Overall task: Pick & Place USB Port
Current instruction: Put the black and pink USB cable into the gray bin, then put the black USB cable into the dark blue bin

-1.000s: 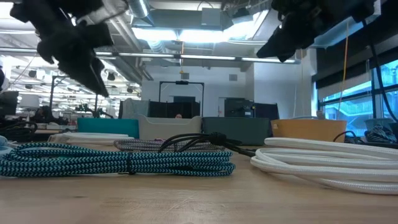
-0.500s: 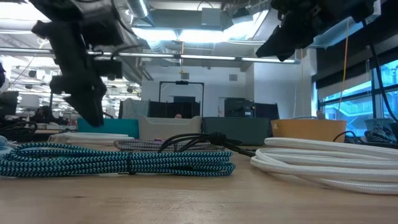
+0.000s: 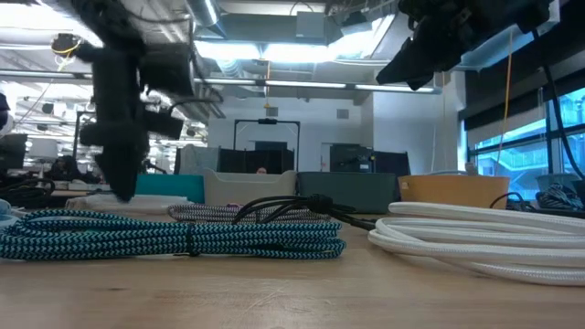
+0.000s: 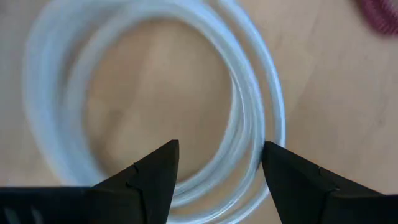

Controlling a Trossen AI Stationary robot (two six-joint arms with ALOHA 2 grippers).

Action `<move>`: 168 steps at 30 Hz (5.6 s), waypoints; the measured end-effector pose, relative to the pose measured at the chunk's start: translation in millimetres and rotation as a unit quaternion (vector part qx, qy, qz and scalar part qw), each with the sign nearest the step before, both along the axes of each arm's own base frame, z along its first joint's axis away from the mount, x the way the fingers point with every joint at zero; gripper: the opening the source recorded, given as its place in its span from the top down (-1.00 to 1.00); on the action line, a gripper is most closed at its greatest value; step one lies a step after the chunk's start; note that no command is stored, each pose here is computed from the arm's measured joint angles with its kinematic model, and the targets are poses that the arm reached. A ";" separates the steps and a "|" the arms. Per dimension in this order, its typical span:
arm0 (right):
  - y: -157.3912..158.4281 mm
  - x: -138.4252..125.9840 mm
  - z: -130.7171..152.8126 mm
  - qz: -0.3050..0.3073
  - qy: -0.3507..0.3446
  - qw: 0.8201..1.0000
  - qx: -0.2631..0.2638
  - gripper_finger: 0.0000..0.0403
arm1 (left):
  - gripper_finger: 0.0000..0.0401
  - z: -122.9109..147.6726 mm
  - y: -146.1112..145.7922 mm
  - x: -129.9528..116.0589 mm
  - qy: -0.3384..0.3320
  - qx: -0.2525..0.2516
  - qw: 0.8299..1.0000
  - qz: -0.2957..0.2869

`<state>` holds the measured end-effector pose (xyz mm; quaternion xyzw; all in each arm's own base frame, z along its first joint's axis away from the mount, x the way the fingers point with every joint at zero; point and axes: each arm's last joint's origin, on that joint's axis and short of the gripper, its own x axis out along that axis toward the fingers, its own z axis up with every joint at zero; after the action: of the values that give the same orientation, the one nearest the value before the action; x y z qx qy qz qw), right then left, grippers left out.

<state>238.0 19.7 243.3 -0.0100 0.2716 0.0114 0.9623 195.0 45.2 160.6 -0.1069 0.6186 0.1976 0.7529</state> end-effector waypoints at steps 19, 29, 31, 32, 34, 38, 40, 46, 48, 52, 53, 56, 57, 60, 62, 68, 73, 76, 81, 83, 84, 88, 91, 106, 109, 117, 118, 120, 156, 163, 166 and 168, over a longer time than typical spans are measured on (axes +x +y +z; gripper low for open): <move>0.4 0.2 0.3 -0.020 -0.001 0.999 0.034 0.76 | -0.07 34.6 -28.9 53.1 -0.210 -0.072 0.975 -0.006; 0.3 0.6 1.1 -0.013 -0.006 1.000 0.024 0.76 | -0.07 -9.4 -10.8 81.5 -0.193 -0.065 0.979 0.029; 0.3 0.7 1.1 -0.012 -0.006 1.000 0.022 0.76 | -0.07 -20.6 -6.6 83.7 -0.176 -0.065 0.981 0.038; 0.3 0.7 1.1 -0.012 -0.006 1.000 0.022 0.76 | -0.07 -26.8 -4.5 85.5 -0.171 -0.065 0.982 0.042; 0.3 0.7 1.3 -0.012 -0.007 1.000 0.021 0.76 | -0.07 -34.6 -0.5 88.5 -0.166 -0.064 0.983 0.051; 0.4 0.9 1.5 -0.012 -0.009 1.000 0.022 0.76 | -0.02 -43.8 4.9 93.2 -0.165 -0.043 0.984 0.045; 0.4 0.8 1.5 -0.011 -0.009 1.000 0.021 0.76 | 0.13 -44.4 4.1 93.1 -0.162 -0.030 0.986 0.021; 0.4 0.9 1.7 -0.011 -0.010 1.000 0.020 0.76 | 0.90 -32.9 -0.3 89.4 -0.169 -0.025 0.985 -0.015; 0.4 1.0 1.8 -0.011 -0.010 1.000 0.021 0.76 | 0.93 -26.5 -3.7 87.1 -0.177 -0.049 0.982 -0.033; 0.4 1.0 1.8 -0.011 -0.010 1.000 0.021 0.76 | 0.95 11.4 -6.5 89.6 -0.230 -0.053 0.969 -0.075; 0.4 1.0 1.9 -0.011 -0.010 1.000 0.021 0.76 | 0.96 21.9 -8.0 89.2 -0.236 -0.047 0.966 -0.089; 0.4 1.2 2.0 -0.011 -0.012 1.000 0.021 0.76 | 0.96 57.7 -8.1 88.9 -0.254 -0.007 0.958 -0.133; 0.4 1.4 2.5 -0.011 -0.015 1.000 0.021 0.76 | 0.96 69.5 -5.7 88.3 -0.254 0.023 0.956 -0.144; 0.4 1.7 3.0 -0.011 -0.018 1.000 0.021 0.76 | 0.96 97.2 3.6 84.3 -0.223 0.119 0.950 -0.186; 0.4 1.7 3.1 -0.011 -0.018 1.000 0.021 0.76 | 0.96 112.3 12.7 83.6 -0.197 0.176 0.940 -0.215; 0.4 1.7 3.0 -0.011 -0.018 1.000 0.021 0.76 | 0.97 140.3 63.2 78.2 -0.137 0.261 0.927 -0.231; 0.4 1.7 3.0 -0.007 -0.018 1.000 0.014 0.76 | 0.97 144.3 114.8 66.1 -0.122 0.263 0.935 -0.206; 0.3 2.0 3.5 -0.004 -0.021 1.000 0.009 0.76 | 0.97 137.3 141.6 62.2 -0.119 0.244 0.942 -0.195; -0.5 2.1 3.7 0.000 -0.022 1.000 0.000 0.76 | 0.97 111.8 181.7 67.0 -0.102 0.205 0.955 -0.187; -0.5 2.1 3.7 0.000 -0.022 1.000 0.000 0.76 | 0.97 99.0 194.0 71.5 -0.097 0.187 0.960 -0.183; -0.5 2.1 3.7 0.000 -0.022 1.000 0.000 0.76 | 0.97 92.6 199.0 74.0 -0.095 0.177 0.962 -0.183; -0.5 2.1 3.6 0.000 -0.022 1.000 0.000 0.76 | 0.97 66.1 213.1 84.8 -0.083 0.143 0.969 -0.185; -0.5 2.1 3.6 0.000 -0.022 1.000 0.000 0.76 | 0.97 45.0 219.1 90.5 -0.067 0.120 0.973 -0.186; -0.5 1.9 3.4 -0.001 -0.020 1.000 0.000 0.76 | 0.68 -5.9 227.0 99.7 -0.026 0.076 0.981 -0.178; -0.5 1.9 3.4 -0.001 -0.020 1.000 0.001 0.76 | 0.48 -0.6 226.6 99.5 -0.025 0.087 0.980 -0.175; -0.5 1.8 3.1 -0.002 -0.019 1.000 0.003 0.76 | 0.09 23.2 213.9 99.1 0.020 0.123 0.979 -0.164; -0.4 1.7 3.0 -0.002 -0.018 1.000 0.003 0.76 | 0.07 31.1 210.1 98.4 0.025 0.127 0.979 -0.158; -0.5 1.8 3.0 -0.002 -0.018 1.000 0.003 0.76 | 0.04 50.4 201.3 97.1 0.015 0.139 0.980 -0.144; -0.4 0.3 0.5 -0.016 -0.003 1.000 0.025 0.76 | 0.15 88.0 -127.6 37.2 -0.060 -0.054 0.986 -0.143; 0.5 1.1 2.0 -0.017 -0.011 0.999 0.039 0.76 | 0.16 58.9 -133.0 21.8 -0.027 -0.039 0.995 -0.086; 1.1 0.9 1.7 -0.016 -0.009 0.999 0.038 0.76 | 0.16 48.6 -134.4 16.8 -0.020 -0.037 0.996 -0.076; 1.0 1.0 1.8 -0.015 -0.010 0.999 0.037 0.76 | 0.16 42.6 -134.6 15.2 -0.025 -0.027 0.996 -0.076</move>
<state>238.9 20.7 245.2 0.0300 0.2613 0.0067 0.9648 210.2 -89.4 203.2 -0.0850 0.6112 0.1200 0.7777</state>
